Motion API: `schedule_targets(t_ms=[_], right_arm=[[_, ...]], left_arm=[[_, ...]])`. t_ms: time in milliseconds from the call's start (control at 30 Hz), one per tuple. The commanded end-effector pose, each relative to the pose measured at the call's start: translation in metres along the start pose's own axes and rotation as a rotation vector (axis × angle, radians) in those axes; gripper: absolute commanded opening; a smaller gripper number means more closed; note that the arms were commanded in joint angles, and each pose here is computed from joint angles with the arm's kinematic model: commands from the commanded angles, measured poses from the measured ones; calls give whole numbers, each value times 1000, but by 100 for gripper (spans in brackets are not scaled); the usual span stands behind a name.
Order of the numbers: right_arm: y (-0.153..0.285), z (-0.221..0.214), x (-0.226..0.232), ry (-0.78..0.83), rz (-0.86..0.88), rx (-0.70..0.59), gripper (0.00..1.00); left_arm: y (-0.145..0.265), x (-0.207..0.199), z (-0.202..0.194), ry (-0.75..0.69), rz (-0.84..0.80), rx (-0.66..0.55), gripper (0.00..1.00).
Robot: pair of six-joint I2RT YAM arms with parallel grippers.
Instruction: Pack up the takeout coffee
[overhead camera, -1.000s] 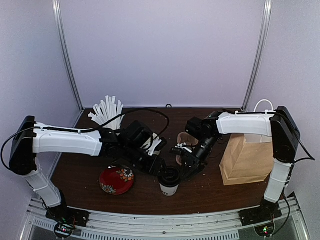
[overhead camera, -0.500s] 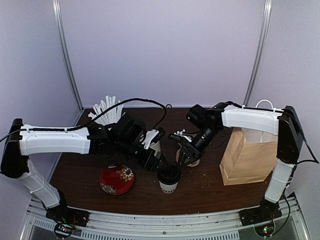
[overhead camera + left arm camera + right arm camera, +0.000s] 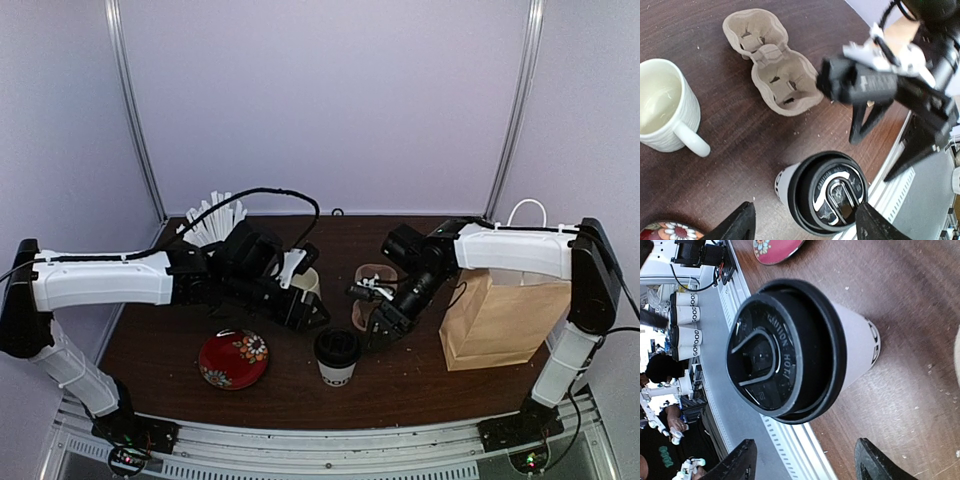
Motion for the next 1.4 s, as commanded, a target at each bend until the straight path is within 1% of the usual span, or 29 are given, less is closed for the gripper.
schedule_targets(t_ms=[0, 67, 233, 433, 733, 767, 867, 1033, 1233, 1367], right_arm=[[-8, -1, 12, 41, 46, -5, 74], [-11, -1, 11, 40, 37, -4, 77], [-18, 2, 10, 35, 34, 12, 77], [-26, 5, 4, 36, -20, 4, 79], [-33, 12, -3, 23, -33, 14, 76], [-34, 12, -5, -5, -39, 14, 75], [-37, 13, -10, -20, -63, 16, 74], [-39, 15, -27, -48, -158, 11, 72], [-34, 24, -64, -111, -385, -24, 70], [-31, 30, -81, -134, -456, -15, 69]], left_arm=[[-14, 7, 14, 23, -23, -57, 70], [-22, 7, 13, 24, -38, -49, 69], [-36, 4, 10, 31, -88, -30, 65], [-43, 8, -2, 45, -82, 2, 59], [-52, 13, -24, 90, -83, 56, 52], [-52, 13, -26, 92, -80, 64, 51], [-54, 15, -32, 98, -72, 85, 49], [-55, 17, -41, 109, -68, 110, 46], [-56, 19, -50, 124, -62, 136, 42], [-58, 23, -60, 142, -39, 163, 41]])
Point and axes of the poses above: each gripper's point midway between its finger pads, its own y axis back along the fingers, its own x axis along the line the jaws close on, z = x × y, the point moved 5 cm from there along y, back along the fingers, and after that the axes turned 13 degrees about -y, right-handed, at the moved point
